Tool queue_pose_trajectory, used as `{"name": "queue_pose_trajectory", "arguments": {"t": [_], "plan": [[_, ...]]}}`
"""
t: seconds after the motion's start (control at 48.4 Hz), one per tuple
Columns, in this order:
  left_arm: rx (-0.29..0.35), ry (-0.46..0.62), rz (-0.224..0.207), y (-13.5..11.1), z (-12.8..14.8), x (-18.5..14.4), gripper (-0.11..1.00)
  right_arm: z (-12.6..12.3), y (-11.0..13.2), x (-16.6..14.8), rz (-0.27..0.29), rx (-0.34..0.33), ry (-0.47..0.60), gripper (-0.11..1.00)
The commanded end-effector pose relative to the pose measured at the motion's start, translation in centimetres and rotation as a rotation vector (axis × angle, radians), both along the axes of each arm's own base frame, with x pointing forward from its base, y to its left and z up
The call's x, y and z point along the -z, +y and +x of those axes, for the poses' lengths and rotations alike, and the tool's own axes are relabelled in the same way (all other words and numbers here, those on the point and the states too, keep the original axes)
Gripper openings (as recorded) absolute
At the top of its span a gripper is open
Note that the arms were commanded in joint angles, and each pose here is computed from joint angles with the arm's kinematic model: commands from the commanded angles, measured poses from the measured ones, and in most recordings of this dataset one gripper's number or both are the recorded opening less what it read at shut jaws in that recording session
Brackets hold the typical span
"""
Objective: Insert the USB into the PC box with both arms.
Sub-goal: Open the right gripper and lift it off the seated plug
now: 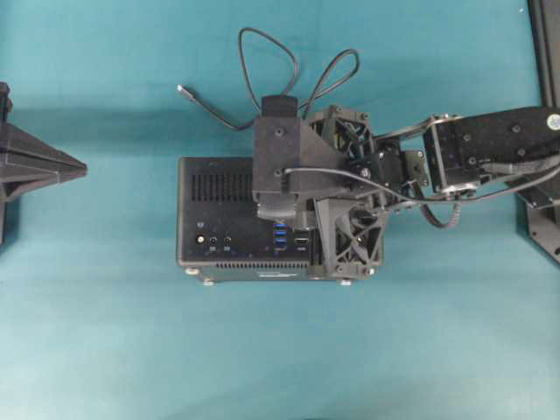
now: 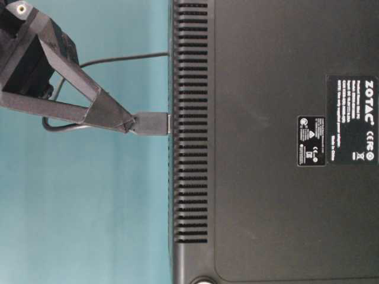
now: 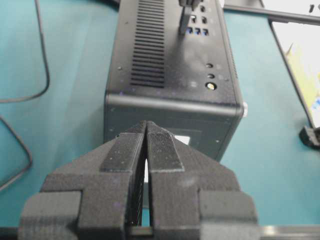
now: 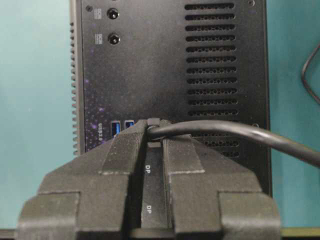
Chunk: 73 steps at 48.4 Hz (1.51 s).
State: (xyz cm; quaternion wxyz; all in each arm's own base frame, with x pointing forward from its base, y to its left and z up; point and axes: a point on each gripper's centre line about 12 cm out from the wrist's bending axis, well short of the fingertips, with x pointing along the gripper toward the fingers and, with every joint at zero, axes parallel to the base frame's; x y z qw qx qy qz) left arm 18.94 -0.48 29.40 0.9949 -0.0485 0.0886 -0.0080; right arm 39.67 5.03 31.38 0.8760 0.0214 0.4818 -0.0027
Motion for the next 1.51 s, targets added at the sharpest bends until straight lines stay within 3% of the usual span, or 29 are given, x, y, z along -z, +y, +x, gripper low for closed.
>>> {"name": "queue_pose_trajectory", "arguments": {"t": [0.0, 0.454, 0.661, 0.909, 1.487], "plan": [[0.001, -0.018, 0.000, 0.0, 0.1, -0.6, 0.00, -0.5, 0.2, -1.4, 0.010, -0.010, -0.035, 0.17], [0.002, -0.018, 0.001, 0.0, 0.1, -0.5, 0.00, -0.6, -0.1, -2.2, 0.020, -0.002, -0.071, 0.61], [0.000, -0.011, 0.000, 0.0, 0.1, -0.2, 0.00, -1.5, -0.3, -2.9, 0.024, 0.000, -0.094, 0.62], [0.002, -0.009, 0.001, 0.0, 0.1, -0.1, 0.00, -3.7, -0.4, -4.9, 0.045, -0.003, -0.193, 0.63], [0.009, -0.012, 0.000, -0.2, -0.2, -0.1, 0.00, -8.0, -1.7, -5.7, 0.081, -0.009, -0.581, 0.64]]}}
